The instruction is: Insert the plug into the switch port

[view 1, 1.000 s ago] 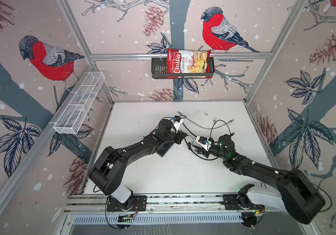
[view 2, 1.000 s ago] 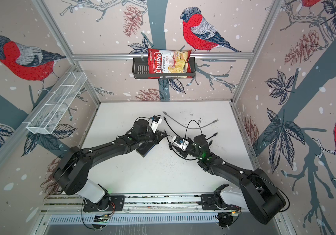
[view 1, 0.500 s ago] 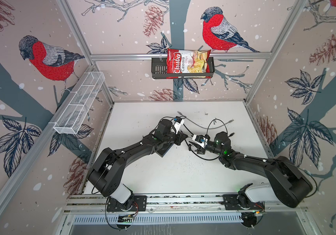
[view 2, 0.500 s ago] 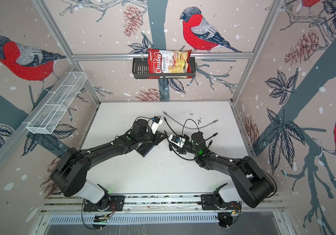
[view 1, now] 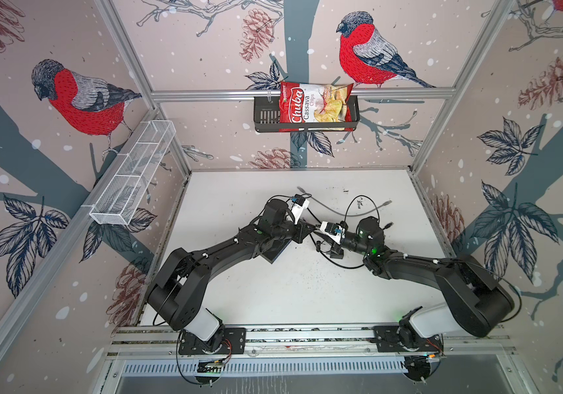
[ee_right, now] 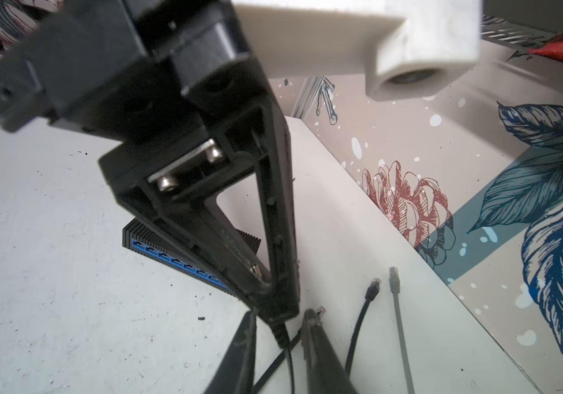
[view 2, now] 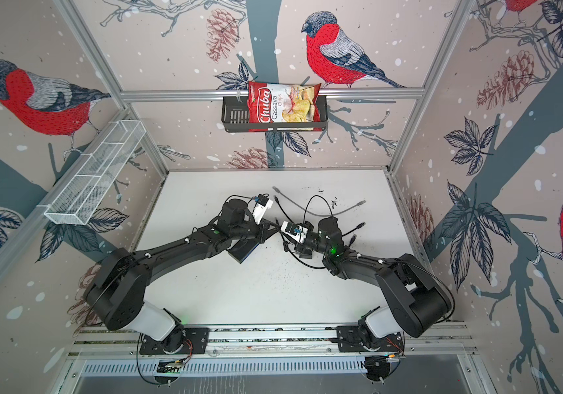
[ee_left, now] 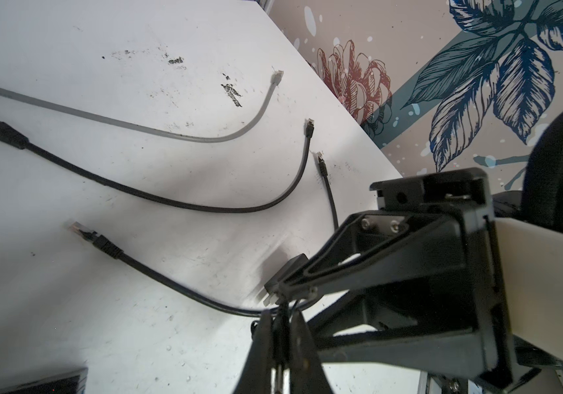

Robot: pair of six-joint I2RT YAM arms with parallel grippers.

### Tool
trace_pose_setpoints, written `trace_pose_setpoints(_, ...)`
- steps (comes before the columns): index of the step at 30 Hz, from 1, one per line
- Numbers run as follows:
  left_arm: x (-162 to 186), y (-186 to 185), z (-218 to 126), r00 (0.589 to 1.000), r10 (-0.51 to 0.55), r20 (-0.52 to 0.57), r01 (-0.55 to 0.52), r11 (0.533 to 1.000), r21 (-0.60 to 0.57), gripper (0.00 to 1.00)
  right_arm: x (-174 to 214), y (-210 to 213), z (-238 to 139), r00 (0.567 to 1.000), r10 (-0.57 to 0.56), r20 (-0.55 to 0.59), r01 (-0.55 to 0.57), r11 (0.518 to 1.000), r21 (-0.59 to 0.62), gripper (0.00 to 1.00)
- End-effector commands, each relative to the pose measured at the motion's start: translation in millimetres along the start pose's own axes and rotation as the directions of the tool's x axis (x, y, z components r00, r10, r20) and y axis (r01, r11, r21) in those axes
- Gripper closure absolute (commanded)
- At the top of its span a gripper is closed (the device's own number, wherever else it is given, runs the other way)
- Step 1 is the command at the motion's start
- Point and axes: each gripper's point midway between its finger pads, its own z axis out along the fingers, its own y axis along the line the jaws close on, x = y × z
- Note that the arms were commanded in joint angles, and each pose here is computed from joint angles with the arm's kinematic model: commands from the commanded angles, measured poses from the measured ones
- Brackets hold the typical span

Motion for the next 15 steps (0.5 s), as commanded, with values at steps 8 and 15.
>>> trace_pose_setpoints(8,-7.9,-9.7,-3.4,1.000,0.015,0.021,-0.016,0.999,0.039,0.96,0.3,-2.8,-4.0,0.999,0.023,0.024,-0.023,0.999,0.023,0.72)
trace_pose_setpoints(15,-7.3,-11.7,-4.4,1.000,0.014,0.024,-0.015,0.999,0.049,0.96,-7.8,-3.8,-4.6,0.997,0.024,0.067,-0.025,1.000,0.015,0.73)
